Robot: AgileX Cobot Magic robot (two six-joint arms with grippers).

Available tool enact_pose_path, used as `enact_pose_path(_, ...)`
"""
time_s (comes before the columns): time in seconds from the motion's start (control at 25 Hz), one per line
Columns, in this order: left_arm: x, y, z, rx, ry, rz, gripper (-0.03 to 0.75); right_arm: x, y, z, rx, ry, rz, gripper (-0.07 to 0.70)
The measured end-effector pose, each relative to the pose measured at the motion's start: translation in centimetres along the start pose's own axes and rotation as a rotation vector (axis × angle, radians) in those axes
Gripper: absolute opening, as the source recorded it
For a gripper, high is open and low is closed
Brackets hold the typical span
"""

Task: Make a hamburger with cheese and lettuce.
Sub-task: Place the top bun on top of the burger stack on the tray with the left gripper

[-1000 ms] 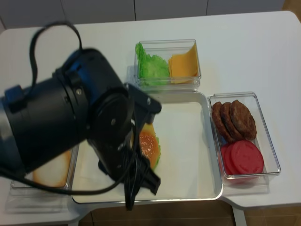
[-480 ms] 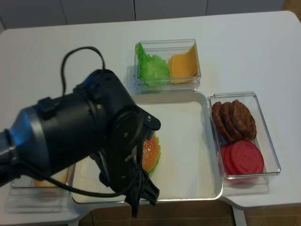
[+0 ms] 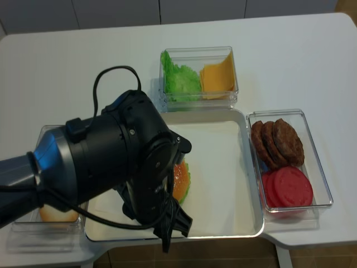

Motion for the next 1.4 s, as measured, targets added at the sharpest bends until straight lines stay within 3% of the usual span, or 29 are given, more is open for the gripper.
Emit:
enact_pose_path(0.72,0.0,-0.7,0.3,0.004,-0.021,-0.053,0.338,0.0,0.0,0.0,0.0,0.0,0.0,0.54)
enact_pose_path(1.4,1.4,-0.9,0.1,0.016,-0.06,-0.031,0.338,0.0,0.0,0.0,0.0,0.0,0.0,0.54)
Point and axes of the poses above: a point on each arm's last joint axis where the gripper is mounted, x pointing out along that axis toward the gripper, z along the wrist's bending axis when the last joint is at zero, y = z × x, the point moved 5 cm from there along x, pointing out along that axis toward the gripper, and after that the axes turned 13 degrees about -x, right-handed, at the moved point
